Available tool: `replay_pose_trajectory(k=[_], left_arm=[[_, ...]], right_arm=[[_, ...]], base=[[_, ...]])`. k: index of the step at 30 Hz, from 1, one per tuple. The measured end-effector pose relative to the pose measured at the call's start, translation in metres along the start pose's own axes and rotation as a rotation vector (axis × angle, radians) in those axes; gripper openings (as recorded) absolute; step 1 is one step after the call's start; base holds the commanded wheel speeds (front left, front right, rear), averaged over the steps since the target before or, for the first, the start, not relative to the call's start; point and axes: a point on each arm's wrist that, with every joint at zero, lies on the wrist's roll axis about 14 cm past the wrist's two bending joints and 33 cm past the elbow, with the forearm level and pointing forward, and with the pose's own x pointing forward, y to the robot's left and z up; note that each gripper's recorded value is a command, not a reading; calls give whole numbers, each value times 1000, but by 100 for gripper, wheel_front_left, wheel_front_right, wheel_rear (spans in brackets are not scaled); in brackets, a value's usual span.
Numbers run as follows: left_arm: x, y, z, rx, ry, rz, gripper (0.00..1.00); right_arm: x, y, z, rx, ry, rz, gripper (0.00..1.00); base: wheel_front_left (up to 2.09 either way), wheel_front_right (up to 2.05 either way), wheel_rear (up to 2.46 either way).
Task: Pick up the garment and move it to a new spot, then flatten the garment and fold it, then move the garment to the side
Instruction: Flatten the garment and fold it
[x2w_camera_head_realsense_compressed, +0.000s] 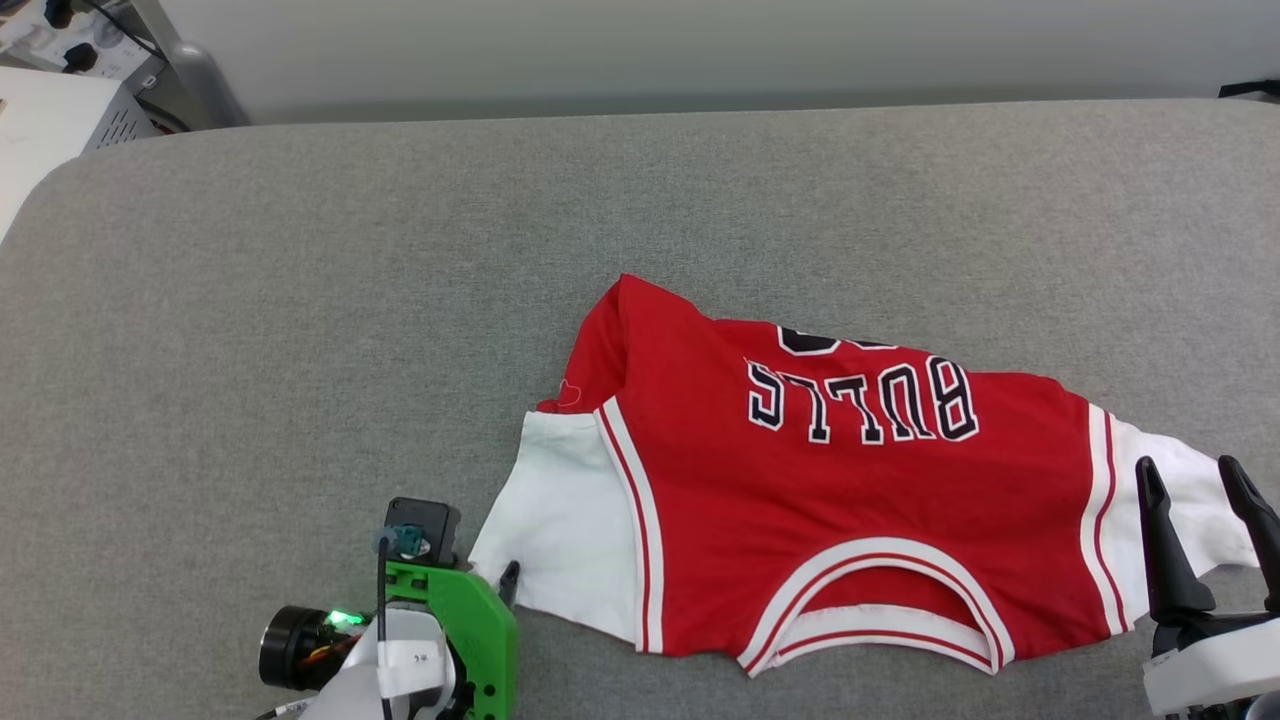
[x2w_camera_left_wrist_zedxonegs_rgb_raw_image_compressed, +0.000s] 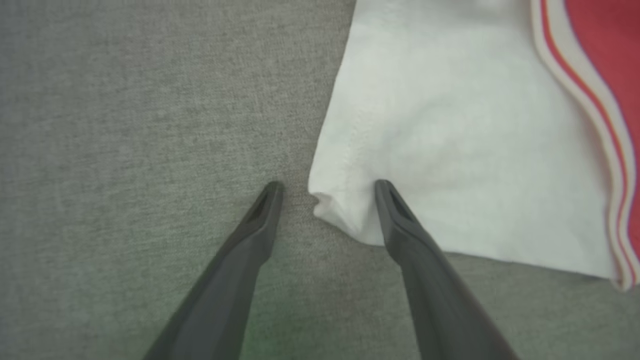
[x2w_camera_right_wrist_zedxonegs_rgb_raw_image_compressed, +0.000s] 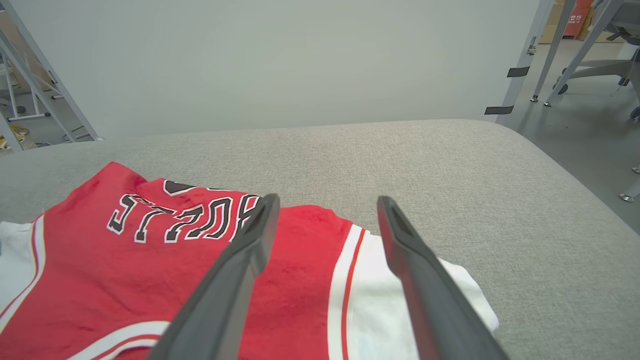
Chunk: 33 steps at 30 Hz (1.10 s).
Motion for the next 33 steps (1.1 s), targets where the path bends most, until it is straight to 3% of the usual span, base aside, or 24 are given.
replay_pose_trajectory(k=[9, 12, 21, 33], left_arm=[[-9, 7, 9, -51, -57, 10, 0], [-28, 22, 20, -84, -128, 50, 0], [-71, 39, 57, -135, -266, 80, 0], [-87, 22, 62, -135, -212, -7, 0]], right_arm=[[-1, 0, 6, -16, -17, 11, 100], [-3, 0, -1, -44, 44, 24, 100], [-13, -3, -45, -98, 349, 20, 100], [-26, -41, -87, -136, 723, -97, 100]], base=[[0, 0, 0], [0, 0, 0], [0, 0, 0], [0, 0, 0]])
